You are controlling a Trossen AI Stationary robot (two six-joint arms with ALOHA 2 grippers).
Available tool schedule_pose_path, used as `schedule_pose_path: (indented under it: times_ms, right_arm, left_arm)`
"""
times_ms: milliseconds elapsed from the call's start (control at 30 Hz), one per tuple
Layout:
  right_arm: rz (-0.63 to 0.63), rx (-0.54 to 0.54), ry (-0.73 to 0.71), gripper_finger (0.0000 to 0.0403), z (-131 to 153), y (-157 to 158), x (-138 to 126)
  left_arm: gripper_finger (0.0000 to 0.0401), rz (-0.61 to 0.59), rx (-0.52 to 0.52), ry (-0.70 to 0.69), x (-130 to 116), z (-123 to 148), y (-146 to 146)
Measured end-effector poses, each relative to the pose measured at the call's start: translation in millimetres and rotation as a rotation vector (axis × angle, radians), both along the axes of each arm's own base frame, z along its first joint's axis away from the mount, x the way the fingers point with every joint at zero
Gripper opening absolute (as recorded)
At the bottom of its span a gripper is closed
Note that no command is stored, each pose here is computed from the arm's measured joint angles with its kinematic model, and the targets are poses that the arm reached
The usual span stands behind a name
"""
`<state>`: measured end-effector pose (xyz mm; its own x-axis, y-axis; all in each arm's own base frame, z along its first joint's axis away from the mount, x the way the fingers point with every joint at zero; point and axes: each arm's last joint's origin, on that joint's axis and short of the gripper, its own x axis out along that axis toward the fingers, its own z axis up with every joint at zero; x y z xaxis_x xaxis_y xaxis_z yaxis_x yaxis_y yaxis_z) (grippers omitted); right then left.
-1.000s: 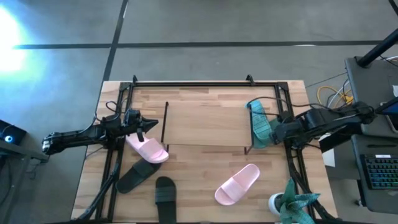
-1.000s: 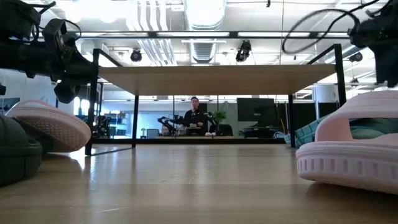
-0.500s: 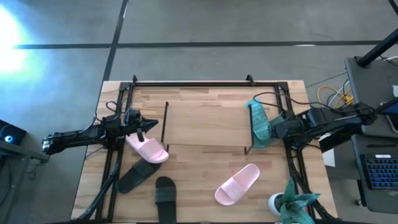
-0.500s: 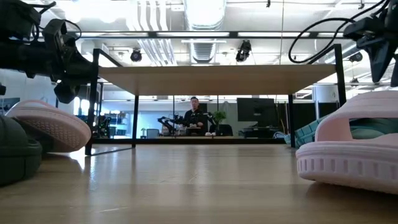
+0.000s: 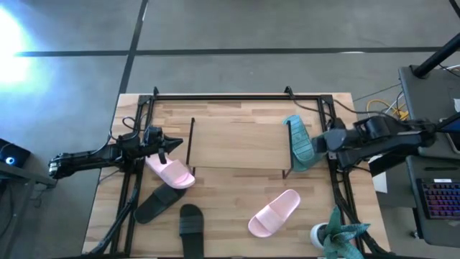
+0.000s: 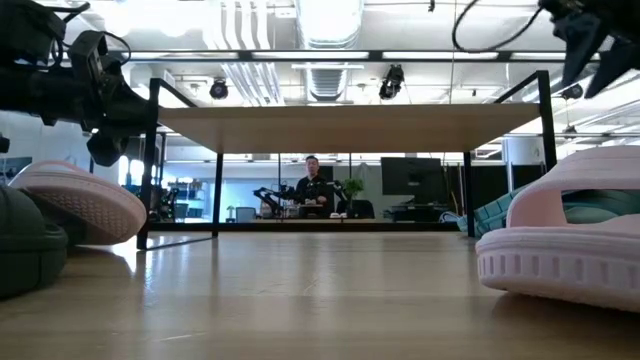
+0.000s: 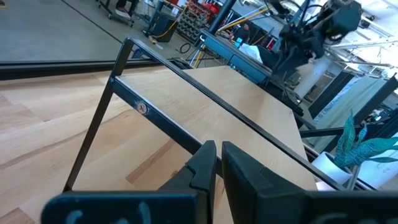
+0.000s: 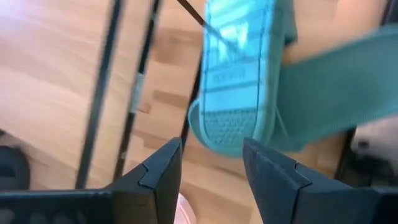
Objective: Pick and place slides into the shelf
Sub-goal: Put the green slipper on the shelf
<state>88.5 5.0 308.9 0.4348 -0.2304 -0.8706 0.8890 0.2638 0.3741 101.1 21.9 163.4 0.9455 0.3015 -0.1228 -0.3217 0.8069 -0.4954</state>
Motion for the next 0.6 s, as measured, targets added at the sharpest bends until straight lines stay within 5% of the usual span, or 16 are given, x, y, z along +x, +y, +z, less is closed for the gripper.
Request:
schedule_pose_path:
  times_ms: [333,600]
  right_arm:
    - [0.729,-0.146,0.245,0.0162,-5,10,24]
    - [0.999,-0.276,0.630,0.0162,-22,21,46]
  left_arm:
    - [0.0012,0.000,0.000,0.000,0,0,0]
    - [0.0012,0.000,0.000,-0.001,0,0,0]
